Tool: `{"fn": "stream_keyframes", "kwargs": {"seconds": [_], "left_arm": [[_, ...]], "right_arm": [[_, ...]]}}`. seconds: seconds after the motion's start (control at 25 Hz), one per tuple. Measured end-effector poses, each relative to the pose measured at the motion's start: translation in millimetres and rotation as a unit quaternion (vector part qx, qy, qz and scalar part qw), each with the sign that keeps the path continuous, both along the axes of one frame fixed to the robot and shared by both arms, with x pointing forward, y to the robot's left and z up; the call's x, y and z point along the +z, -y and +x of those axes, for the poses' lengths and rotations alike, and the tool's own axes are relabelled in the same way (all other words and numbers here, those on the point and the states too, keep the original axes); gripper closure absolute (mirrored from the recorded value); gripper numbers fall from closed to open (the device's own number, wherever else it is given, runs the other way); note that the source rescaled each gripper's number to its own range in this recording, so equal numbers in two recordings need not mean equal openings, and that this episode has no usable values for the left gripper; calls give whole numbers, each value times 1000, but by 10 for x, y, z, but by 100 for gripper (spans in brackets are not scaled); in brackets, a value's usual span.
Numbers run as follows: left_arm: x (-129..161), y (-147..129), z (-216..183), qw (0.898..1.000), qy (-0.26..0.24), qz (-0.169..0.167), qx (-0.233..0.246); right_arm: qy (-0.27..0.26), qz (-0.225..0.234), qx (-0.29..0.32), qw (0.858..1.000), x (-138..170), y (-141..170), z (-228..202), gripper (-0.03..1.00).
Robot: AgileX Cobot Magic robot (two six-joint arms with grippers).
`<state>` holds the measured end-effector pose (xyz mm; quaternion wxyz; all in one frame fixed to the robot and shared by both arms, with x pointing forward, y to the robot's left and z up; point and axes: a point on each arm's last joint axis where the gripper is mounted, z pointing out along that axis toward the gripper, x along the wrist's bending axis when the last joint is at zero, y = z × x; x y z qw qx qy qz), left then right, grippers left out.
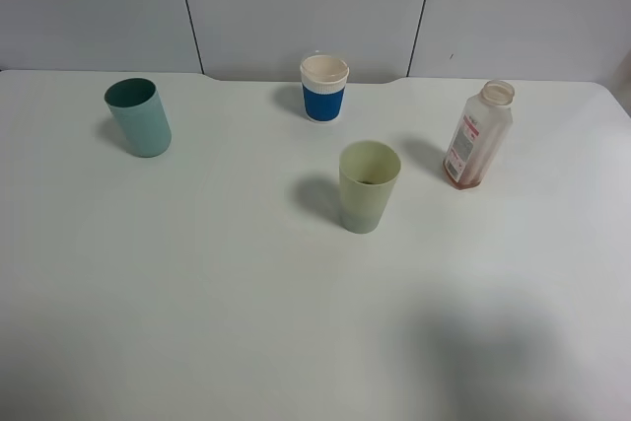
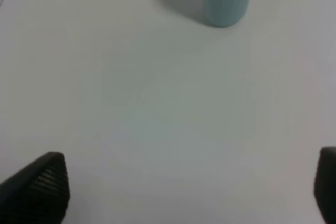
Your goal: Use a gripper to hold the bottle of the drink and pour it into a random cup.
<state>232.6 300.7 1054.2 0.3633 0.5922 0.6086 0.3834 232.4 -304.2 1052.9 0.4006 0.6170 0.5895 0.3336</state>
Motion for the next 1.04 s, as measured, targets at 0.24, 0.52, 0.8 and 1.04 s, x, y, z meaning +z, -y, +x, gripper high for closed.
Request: {"fn": "stream_keyframes", "kwargs": {"seconds": [0.24,0.52,0.8,1.04], "left_arm": [[0,-4,0,1000,0,2,1],[0,0,0,1000,0,0,0],[0,0,0,1000,0,0,0],[0,0,0,1000,0,0,0]], "right_arm": [[0,0,0,1000,0,0,0,6],[0,0,0,1000,0,0,0,6],[0,0,0,1000,0,0,0,6],[0,0,0,1000,0,0,0,6]]}}
